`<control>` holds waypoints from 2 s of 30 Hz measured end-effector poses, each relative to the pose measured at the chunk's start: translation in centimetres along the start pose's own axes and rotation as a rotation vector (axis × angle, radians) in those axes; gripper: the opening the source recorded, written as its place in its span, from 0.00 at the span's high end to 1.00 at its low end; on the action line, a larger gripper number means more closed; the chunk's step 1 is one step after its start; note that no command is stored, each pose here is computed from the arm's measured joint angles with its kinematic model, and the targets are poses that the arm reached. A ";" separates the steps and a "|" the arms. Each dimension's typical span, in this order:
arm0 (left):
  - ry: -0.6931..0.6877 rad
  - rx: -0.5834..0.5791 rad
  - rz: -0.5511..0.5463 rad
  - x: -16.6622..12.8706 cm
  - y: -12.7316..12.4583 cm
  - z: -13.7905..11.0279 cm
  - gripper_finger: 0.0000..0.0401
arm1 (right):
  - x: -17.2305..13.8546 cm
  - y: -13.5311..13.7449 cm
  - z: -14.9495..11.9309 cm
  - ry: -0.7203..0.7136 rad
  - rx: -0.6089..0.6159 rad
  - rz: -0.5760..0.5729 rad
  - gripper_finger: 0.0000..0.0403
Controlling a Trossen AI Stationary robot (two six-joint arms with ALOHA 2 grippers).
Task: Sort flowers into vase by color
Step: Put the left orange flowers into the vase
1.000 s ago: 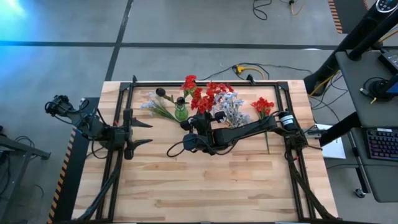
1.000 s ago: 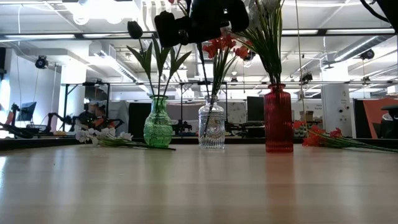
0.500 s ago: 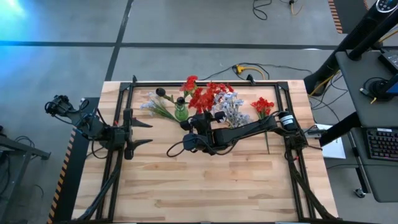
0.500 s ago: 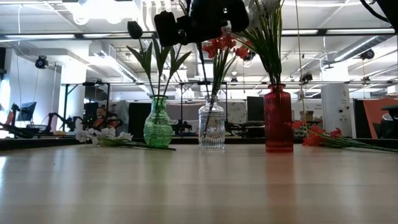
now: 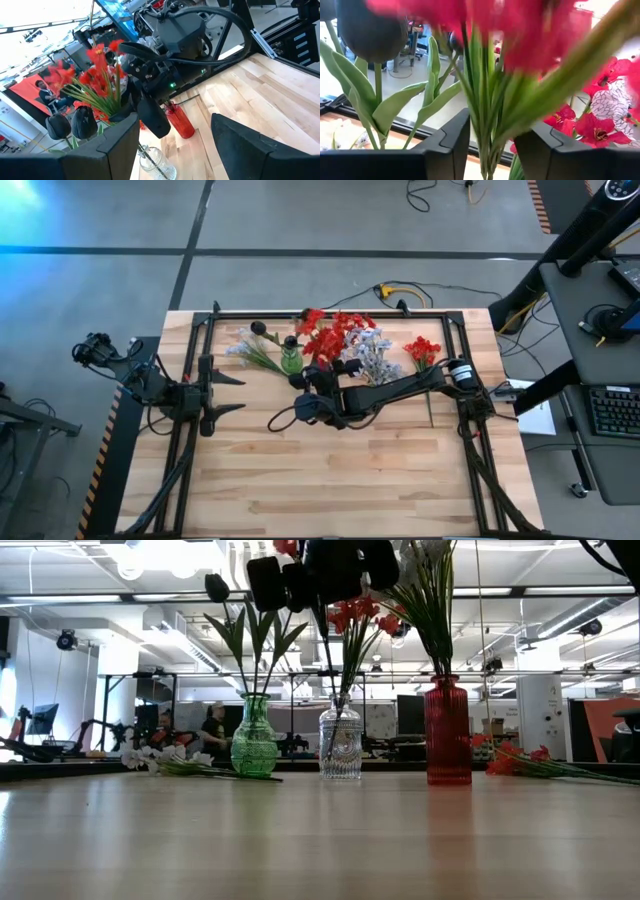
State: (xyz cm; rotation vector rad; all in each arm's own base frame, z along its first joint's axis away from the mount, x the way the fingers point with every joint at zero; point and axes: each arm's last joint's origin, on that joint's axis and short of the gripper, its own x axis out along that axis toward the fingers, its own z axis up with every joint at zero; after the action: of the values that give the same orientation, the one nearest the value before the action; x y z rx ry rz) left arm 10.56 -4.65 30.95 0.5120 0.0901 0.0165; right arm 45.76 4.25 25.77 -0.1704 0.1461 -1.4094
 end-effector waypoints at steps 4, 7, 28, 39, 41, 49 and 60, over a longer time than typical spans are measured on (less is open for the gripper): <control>0.000 0.000 0.000 0.0 0.0 0.0 0.43 | -0.2 0.0 0.2 0.000 0.004 0.004 0.62; 0.000 0.000 0.000 0.0 0.0 0.0 0.43 | -0.3 0.0 0.2 0.000 0.005 0.009 0.60; 0.001 0.000 0.000 0.0 0.0 0.0 0.43 | -1.3 -0.1 2.9 0.001 0.025 0.056 0.51; 0.001 0.001 0.000 0.0 0.0 0.0 0.43 | -1.3 -0.1 2.9 0.004 0.014 0.069 0.40; 0.001 0.000 0.000 0.0 0.0 0.0 0.43 | -1.3 -0.1 2.9 0.004 0.012 0.069 0.37; 0.003 0.001 -0.001 0.0 0.0 0.0 0.43 | -1.3 -0.1 3.6 0.005 0.017 0.078 0.30; 0.005 -0.001 -0.002 0.1 -0.1 0.0 0.43 | -1.7 -0.1 3.9 0.003 0.013 0.087 0.23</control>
State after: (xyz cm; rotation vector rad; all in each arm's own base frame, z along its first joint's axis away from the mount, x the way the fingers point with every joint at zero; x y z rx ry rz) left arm 10.65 -4.70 30.89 0.5108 0.0951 0.0159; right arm 46.18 6.06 29.57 -0.1499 0.1451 -1.3239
